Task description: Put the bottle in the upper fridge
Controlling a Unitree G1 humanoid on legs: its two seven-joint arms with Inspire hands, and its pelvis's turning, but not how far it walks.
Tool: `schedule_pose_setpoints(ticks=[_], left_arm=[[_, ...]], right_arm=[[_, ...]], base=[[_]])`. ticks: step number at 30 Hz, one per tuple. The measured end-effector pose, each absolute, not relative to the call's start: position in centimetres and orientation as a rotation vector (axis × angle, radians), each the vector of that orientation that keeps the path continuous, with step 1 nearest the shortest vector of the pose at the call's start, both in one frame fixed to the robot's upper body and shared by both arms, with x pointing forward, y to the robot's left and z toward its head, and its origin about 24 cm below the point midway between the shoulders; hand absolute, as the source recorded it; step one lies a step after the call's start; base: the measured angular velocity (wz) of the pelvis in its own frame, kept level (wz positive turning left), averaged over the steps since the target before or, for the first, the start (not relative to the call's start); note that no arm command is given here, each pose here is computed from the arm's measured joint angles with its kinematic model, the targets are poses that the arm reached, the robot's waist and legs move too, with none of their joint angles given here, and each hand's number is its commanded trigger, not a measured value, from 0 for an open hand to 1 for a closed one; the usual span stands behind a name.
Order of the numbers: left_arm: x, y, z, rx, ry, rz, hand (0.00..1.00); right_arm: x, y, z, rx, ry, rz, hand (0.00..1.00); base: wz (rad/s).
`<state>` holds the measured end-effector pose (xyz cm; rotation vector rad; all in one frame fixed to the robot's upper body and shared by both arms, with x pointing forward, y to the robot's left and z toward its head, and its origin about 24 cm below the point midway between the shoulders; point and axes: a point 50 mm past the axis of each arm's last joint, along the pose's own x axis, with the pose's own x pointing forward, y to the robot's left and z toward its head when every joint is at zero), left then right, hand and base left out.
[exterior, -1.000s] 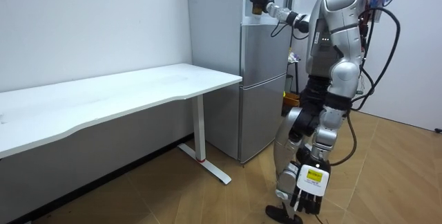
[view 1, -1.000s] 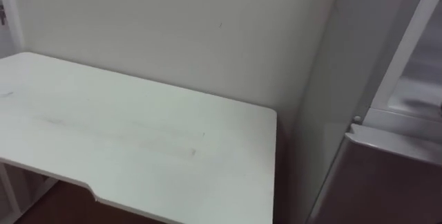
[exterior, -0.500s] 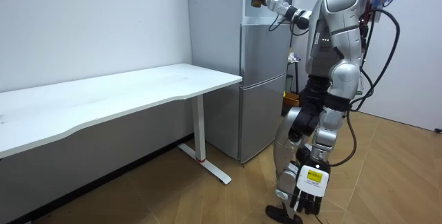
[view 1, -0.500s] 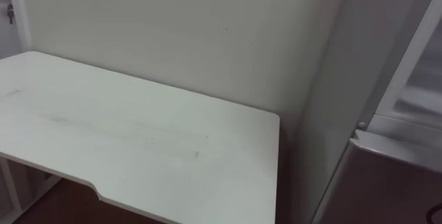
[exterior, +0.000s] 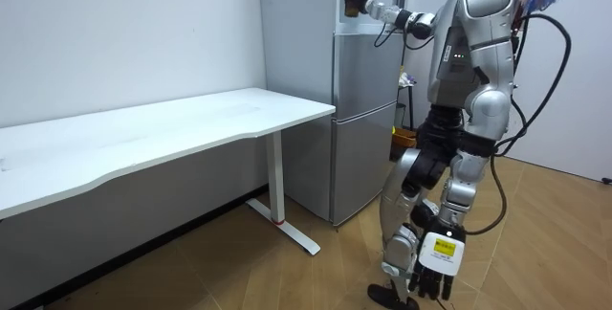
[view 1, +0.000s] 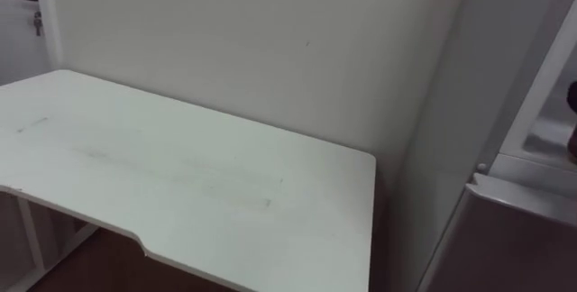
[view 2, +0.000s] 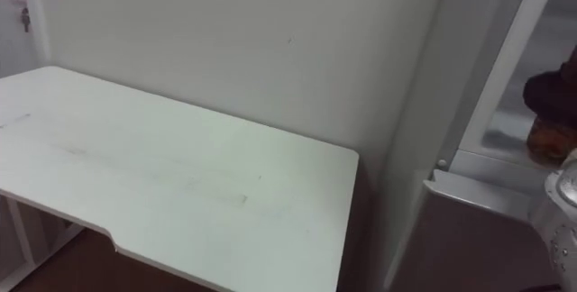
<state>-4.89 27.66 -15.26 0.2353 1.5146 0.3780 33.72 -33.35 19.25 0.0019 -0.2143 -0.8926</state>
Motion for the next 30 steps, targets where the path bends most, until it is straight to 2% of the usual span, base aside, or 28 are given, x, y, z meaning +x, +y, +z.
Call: schedule_pose_setpoints(ticks=[6,17,18,20,21,23,30], left_arm=[[-4.7,28.5,-15.0,0.264,1.520,0.383,0.00],[-3.3,29.1,-14.7,0.303,1.476,0.356,0.00],[-3.2,29.1,-14.7,0.305,1.473,0.354,0.00],[-3.1,29.1,-14.6,0.306,1.467,0.351,0.00],[-3.1,29.0,-14.6,0.308,1.464,0.345,0.00],[-3.0,28.8,-14.6,0.311,1.457,0.329,0.00],[-3.3,28.6,-14.6,0.298,1.463,0.302,0.00]], right_arm=[[34.9,-33.4,19.4,0.002,-0.166,-0.843,1.00],[34.7,-34.4,19.2,0.026,-0.164,-0.851,1.00],[34.7,-34.4,19.1,0.026,-0.161,-0.853,0.88],[34.7,-34.5,19.1,0.029,-0.160,-0.850,0.40],[34.8,-34.4,19.1,0.030,-0.159,-0.846,0.11],[34.8,-34.4,19.1,0.032,-0.159,-0.839,0.00],[34.8,-34.7,18.5,0.096,-0.150,-0.805,0.00]], base=[[0.06],[-0.01],[0.00],[0.00],[0.00],[0.00],[0.00]])
